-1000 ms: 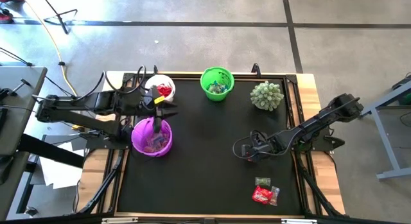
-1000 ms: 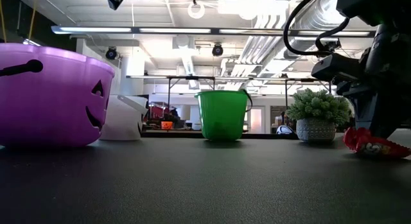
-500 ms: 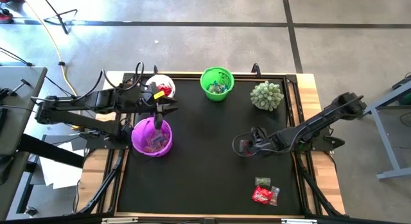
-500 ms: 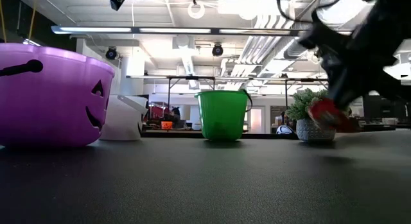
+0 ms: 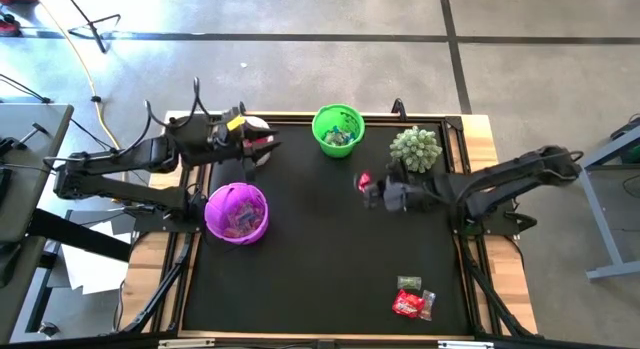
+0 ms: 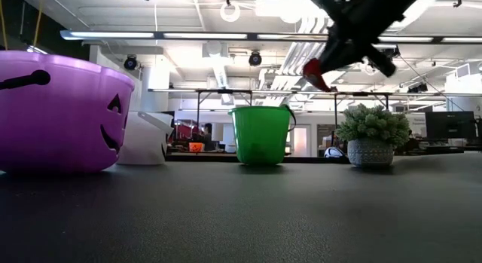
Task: Sort candy
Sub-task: Put the red candy into the white bucket
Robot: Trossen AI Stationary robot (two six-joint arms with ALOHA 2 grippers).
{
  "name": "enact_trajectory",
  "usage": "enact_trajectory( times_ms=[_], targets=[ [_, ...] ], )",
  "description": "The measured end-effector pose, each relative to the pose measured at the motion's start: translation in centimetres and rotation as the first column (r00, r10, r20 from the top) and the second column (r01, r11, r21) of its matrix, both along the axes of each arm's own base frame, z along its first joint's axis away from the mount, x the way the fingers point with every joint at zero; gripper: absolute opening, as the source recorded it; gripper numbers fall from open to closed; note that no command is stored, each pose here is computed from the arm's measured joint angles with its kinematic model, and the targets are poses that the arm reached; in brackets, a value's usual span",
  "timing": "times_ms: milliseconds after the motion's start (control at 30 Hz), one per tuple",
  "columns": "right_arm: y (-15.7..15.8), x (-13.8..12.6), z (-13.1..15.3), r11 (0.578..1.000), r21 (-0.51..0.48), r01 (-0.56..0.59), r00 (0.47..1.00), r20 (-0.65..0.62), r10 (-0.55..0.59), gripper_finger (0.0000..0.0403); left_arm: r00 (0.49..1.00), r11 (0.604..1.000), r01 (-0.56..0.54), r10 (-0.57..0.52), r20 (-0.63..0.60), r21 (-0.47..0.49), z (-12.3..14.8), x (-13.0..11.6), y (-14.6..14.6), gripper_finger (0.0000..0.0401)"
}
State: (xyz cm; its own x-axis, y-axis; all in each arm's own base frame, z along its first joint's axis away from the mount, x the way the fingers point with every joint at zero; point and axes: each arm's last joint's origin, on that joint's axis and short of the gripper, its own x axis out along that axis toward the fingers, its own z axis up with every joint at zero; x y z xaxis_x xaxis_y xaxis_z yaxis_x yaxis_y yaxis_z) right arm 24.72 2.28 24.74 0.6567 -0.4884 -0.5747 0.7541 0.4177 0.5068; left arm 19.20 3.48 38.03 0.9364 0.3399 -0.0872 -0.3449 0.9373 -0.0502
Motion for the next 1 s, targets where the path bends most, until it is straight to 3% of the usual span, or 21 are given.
enact_trajectory(
  times_ms=[100, 233, 467, 700, 833, 1000],
  targets=[
    [-2.2, 0.8, 1.1, 0.998, -0.065, 0.012, 1.000, 0.030, -0.010, 0.0004, 0.999, 0.999, -0.036, 0.035, 0.031, 0.023, 0.4, -0.1, 0.7, 0.0129],
    [-4.9, 2.0, 2.6, 0.992, -0.124, -0.023, 0.985, 0.169, 0.044, 0.0004, 0.997, 0.997, -0.074, 0.074, 0.031, 0.023, 0.4, -0.4, 1.4, 0.0129],
    [-7.7, 4.1, 5.7, 0.953, -0.284, -0.108, 0.895, 0.389, 0.217, 0.0004, 0.998, 0.998, -0.058, 0.058, 0.017, -0.008, 0.1, -0.2, 2.3, 0.0129],
    [-7.8, 7.1, 8.7, 0.866, -0.463, -0.186, 0.855, 0.358, 0.375, 0.0004, 0.996, 0.996, 0.078, -0.077, 0.051, -0.038, -0.3, 1.4, 3.0, 0.0129],
    [-7.7, 9.1, 10.6, 0.810, -0.550, -0.204, 0.845, 0.318, 0.429, 0.0004, 0.990, 0.995, 0.096, -0.094, 0.106, -0.015, -0.3, 2.8, 3.3, 0.0129],
    [-7.8, 10.7, 12.2, 0.776, -0.578, -0.251, 0.840, 0.269, 0.472, 0.0004, 0.985, 0.992, 0.122, -0.121, 0.123, -0.004, -0.5, 3.9, 3.6, 0.0129]
  ],
)
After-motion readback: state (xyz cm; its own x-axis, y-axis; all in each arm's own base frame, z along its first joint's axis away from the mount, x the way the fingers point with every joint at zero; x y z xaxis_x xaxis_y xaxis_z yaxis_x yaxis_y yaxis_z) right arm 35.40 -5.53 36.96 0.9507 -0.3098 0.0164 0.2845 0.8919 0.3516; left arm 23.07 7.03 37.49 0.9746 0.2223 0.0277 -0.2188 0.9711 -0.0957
